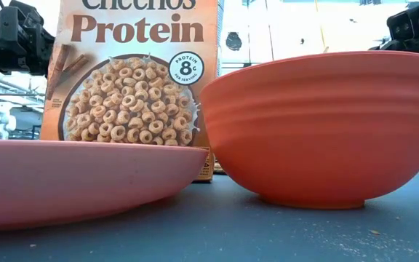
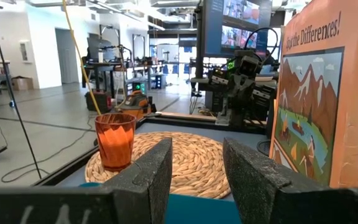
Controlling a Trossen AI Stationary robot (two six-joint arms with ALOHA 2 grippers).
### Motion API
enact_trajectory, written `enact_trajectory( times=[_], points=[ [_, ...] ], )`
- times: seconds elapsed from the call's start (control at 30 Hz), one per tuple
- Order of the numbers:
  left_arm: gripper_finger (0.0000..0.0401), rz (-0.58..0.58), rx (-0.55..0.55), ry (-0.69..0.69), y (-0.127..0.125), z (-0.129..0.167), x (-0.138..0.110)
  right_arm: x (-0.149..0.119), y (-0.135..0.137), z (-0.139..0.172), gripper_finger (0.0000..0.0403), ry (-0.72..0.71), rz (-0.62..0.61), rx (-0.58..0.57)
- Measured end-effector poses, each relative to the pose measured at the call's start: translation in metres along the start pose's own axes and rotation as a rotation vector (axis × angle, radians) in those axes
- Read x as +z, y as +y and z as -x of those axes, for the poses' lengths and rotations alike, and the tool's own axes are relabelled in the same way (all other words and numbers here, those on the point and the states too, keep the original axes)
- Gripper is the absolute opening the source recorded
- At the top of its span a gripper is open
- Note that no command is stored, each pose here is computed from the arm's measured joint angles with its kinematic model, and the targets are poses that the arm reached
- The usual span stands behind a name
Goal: Arrange a breakfast setting
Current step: Pour the cereal into the pink bowl
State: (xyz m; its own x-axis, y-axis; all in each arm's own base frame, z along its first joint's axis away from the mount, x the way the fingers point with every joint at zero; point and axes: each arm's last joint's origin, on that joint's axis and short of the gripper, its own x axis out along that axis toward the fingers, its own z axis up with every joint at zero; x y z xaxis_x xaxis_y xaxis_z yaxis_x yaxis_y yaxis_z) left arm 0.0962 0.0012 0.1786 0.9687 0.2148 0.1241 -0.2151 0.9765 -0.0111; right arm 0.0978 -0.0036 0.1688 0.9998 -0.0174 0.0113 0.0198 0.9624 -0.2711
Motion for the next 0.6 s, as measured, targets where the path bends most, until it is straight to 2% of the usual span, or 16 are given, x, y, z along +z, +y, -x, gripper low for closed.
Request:
enact_trajectory(
  times=[0.17,0.27,0.6],
  points=[
    [0.0152,0.000,0.000,0.000,0.0000,0.0000,0.0000,0.0000,0.0000,0.0000,0.0000,0.000,0.000,0.000],
    [0.0169,-0.005,0.000,0.000,0.0000,0.0000,0.0001,0.0000,0.0000,0.0000,0.0000,0.000,0.000,0.000],
    [0.0299,0.003,0.000,0.000,0.0000,0.0000,0.0000,0.0000,0.0000,0.0000,0.0000,0.000,0.000,0.000]
  ],
)
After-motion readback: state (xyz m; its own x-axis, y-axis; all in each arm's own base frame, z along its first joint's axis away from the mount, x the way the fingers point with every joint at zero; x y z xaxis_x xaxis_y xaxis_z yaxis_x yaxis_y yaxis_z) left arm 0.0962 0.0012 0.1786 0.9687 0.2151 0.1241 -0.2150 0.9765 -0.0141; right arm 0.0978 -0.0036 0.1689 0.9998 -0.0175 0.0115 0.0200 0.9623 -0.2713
